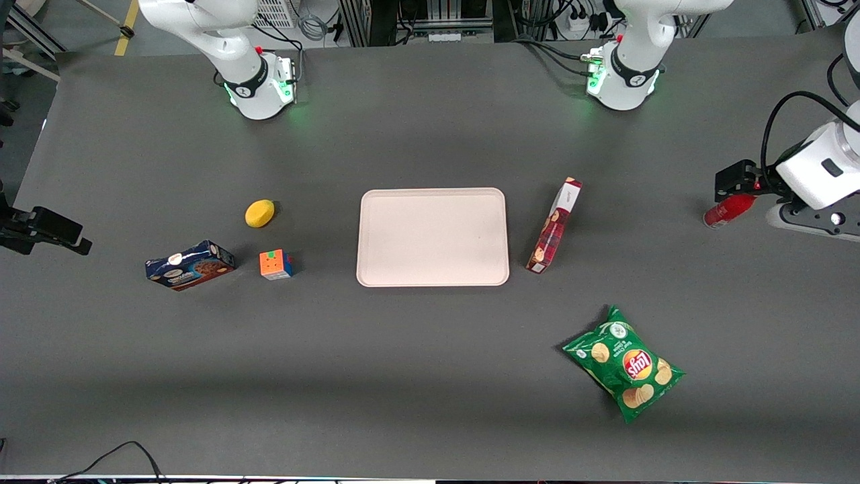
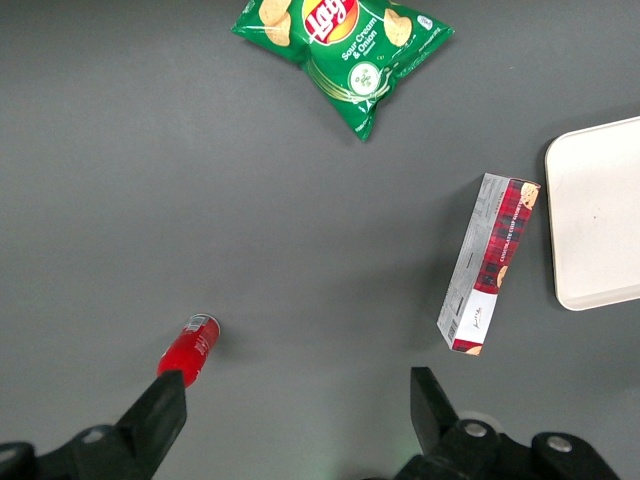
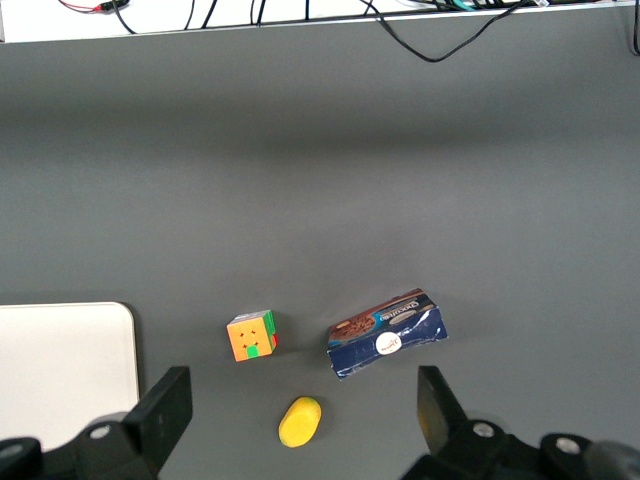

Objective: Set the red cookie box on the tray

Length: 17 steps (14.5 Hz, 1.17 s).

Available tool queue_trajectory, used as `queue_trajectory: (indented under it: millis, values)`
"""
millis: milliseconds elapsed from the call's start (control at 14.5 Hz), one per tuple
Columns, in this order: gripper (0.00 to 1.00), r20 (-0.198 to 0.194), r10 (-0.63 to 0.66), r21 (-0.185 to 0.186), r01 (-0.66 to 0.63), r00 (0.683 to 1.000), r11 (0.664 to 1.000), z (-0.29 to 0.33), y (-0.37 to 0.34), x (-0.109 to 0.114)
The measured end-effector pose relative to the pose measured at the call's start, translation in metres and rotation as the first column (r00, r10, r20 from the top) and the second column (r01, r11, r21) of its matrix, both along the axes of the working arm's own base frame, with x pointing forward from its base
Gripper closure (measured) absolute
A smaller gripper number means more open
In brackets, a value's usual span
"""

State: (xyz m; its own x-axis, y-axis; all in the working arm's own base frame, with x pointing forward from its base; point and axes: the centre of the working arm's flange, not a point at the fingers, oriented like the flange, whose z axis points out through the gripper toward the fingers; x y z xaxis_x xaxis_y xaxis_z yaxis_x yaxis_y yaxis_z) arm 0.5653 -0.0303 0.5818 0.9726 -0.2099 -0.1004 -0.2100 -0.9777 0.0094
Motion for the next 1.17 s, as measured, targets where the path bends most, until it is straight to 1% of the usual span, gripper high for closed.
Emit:
queue_trajectory:
  millis: [897,1172]
  values:
    - [0.00,-0.002,-0.004,0.009,0.004,1.000,1.000,-0.0012,0.0011,0.0010]
    - [0.00,-0.021,-0.005,0.010,0.006,1.000,1.000,-0.0036,0.0005,-0.0005]
